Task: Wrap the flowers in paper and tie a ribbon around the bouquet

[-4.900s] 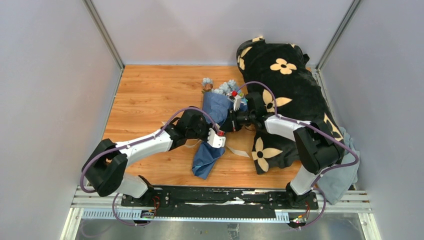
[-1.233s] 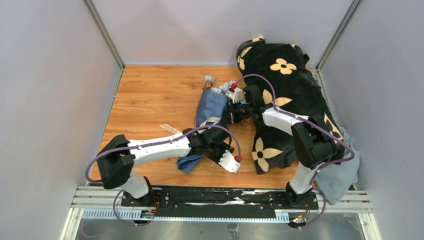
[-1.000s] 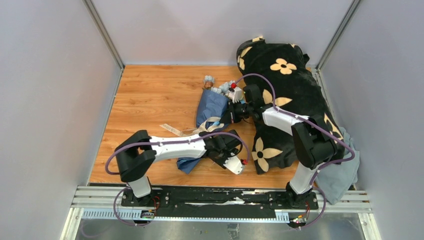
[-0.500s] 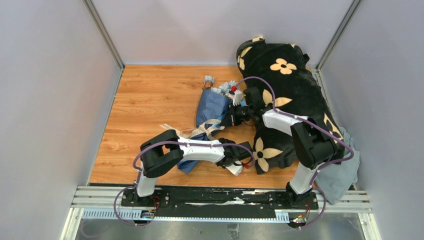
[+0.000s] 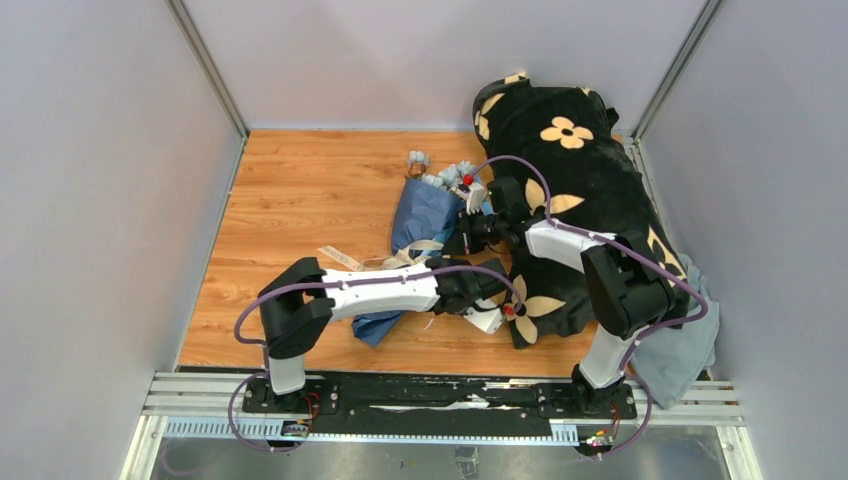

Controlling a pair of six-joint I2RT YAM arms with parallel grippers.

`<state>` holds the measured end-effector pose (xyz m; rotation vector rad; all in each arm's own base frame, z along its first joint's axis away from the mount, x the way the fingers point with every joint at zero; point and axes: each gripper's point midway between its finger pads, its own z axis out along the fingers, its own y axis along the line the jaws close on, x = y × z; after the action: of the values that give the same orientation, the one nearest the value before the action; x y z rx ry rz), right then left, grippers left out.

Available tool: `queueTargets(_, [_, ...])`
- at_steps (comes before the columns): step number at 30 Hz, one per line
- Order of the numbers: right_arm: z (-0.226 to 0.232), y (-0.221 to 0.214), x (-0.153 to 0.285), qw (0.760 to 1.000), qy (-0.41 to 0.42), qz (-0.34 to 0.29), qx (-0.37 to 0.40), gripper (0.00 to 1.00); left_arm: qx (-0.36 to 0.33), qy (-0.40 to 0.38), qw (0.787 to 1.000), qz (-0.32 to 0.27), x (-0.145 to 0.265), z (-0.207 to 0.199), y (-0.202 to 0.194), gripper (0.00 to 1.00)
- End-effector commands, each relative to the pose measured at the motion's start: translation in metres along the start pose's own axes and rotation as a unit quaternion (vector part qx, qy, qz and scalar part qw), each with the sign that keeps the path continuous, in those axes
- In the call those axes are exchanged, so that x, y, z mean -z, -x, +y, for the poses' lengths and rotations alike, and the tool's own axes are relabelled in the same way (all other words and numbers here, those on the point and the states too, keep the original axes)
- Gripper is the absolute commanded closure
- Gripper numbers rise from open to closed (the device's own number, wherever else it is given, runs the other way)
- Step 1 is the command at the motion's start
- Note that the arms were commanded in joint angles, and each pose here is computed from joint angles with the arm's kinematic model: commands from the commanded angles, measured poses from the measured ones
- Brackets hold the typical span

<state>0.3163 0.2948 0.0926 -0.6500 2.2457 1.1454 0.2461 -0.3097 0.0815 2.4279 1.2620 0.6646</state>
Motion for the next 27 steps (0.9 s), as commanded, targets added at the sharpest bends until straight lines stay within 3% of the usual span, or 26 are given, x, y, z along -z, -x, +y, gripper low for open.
queueTargets(1, [0.005, -0.01, 0.003, 1.0, 0.003, 0.009, 0.012, 1.0, 0.1, -0.029, 0.991, -0.086, 0.043, 0.016, 0.006, 1.0])
queueTargets(7, [0.006, -0.014, 0.003, 1.0, 0.009, 0.015, 0.006, 1.0, 0.176, -0.072, 0.971, -0.143, 0.069, 0.009, -0.022, 1.0])
queueTargets(9, [0.006, -0.018, 0.002, 1.0, 0.011, 0.019, 0.002, 1.0, 0.155, -0.077, 0.974, -0.149, 0.069, -0.004, -0.036, 1.0])
queueTargets(12, [0.007, -0.017, 0.0, 1.0, 0.016, 0.021, -0.002, 1.0, 0.097, -0.078, 0.979, -0.162, 0.065, -0.018, -0.023, 0.98])
queueTargets(14, [0.008, -0.016, -0.002, 1.0, 0.02, 0.023, -0.004, 1.0, 0.069, -0.063, 0.984, -0.151, 0.059, -0.015, 0.0, 0.79])
queueTargets(18, [0.008, -0.011, -0.001, 1.0, 0.015, 0.01, -0.002, 1.0, 0.017, -0.055, 0.992, -0.113, 0.035, -0.02, 0.02, 0.54])
queueTargets(22, [0.009, -0.012, 0.0, 1.0, 0.016, 0.011, 0.001, 1.0, -0.019, -0.073, 0.997, -0.006, 0.004, -0.033, 0.009, 0.46])
queueTargets(24, [0.01, -0.013, 0.0, 1.0, 0.017, 0.011, 0.003, 1.0, -0.02, -0.07, 0.997, 0.013, 0.001, -0.035, 0.009, 0.36])
queueTargets(27, [0.011, -0.012, -0.001, 1.0, 0.021, 0.011, 0.005, 1.0, -0.039, -0.054, 0.997, 0.047, -0.003, -0.031, 0.009, 0.32])
